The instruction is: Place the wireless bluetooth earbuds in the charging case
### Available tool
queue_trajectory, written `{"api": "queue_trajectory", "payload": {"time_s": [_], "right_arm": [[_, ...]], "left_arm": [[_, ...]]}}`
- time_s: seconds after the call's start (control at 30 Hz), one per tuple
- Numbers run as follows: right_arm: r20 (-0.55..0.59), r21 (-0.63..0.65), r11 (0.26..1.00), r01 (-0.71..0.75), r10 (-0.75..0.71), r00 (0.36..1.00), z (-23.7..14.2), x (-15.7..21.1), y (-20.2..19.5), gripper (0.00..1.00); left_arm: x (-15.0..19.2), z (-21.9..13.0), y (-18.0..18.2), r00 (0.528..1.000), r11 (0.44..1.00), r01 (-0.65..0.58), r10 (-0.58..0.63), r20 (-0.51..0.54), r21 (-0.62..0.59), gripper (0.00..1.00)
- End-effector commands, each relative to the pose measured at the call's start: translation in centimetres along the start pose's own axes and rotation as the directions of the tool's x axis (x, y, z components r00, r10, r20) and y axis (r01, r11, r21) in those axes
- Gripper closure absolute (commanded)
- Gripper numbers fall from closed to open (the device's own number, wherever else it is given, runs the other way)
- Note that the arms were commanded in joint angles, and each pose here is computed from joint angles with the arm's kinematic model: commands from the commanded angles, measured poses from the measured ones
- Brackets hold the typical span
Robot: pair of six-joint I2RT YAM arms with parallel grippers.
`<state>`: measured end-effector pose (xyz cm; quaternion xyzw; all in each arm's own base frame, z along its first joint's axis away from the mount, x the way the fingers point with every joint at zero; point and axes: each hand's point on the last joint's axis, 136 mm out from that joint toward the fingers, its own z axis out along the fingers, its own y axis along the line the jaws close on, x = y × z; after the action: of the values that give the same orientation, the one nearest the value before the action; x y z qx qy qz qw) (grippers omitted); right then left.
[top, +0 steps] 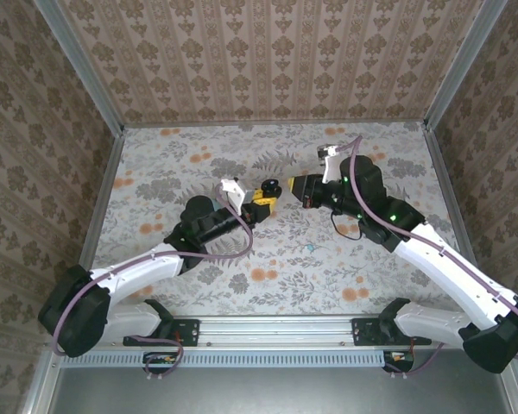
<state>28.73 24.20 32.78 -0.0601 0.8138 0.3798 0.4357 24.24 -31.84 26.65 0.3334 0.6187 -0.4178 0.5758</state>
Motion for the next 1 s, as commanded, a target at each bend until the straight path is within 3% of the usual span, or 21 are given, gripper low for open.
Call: {"api": "queue_trajectory", "payload": {"time_s": [0.0, 0.57, 0.97], "right_arm": [[0.055, -0.062, 0.998, 0.003, 0.0, 0.998, -0.1, -0.8, 1.9, 0.88], [0.149, -0.044, 0.999, 0.01, -0.003, 0.989, 1.5, -0.3, 3.4, 0.88], [0.152, -0.034, 0.999, 0.02, -0.015, 0.988, 2.9, -0.2, 3.8, 0.88]], "left_arm": [[-3.0, 0.4, -0.5, 0.996, 1.0, -0.011, 0.01, 0.086, 0.007, 1.0], [-4.5, -0.8, -0.4, 0.994, 0.997, -0.019, 0.026, 0.102, -0.069, 1.0], [-4.7, -1.5, -0.6, 0.996, 0.995, -0.021, 0.03, 0.088, -0.098, 1.0]]}}
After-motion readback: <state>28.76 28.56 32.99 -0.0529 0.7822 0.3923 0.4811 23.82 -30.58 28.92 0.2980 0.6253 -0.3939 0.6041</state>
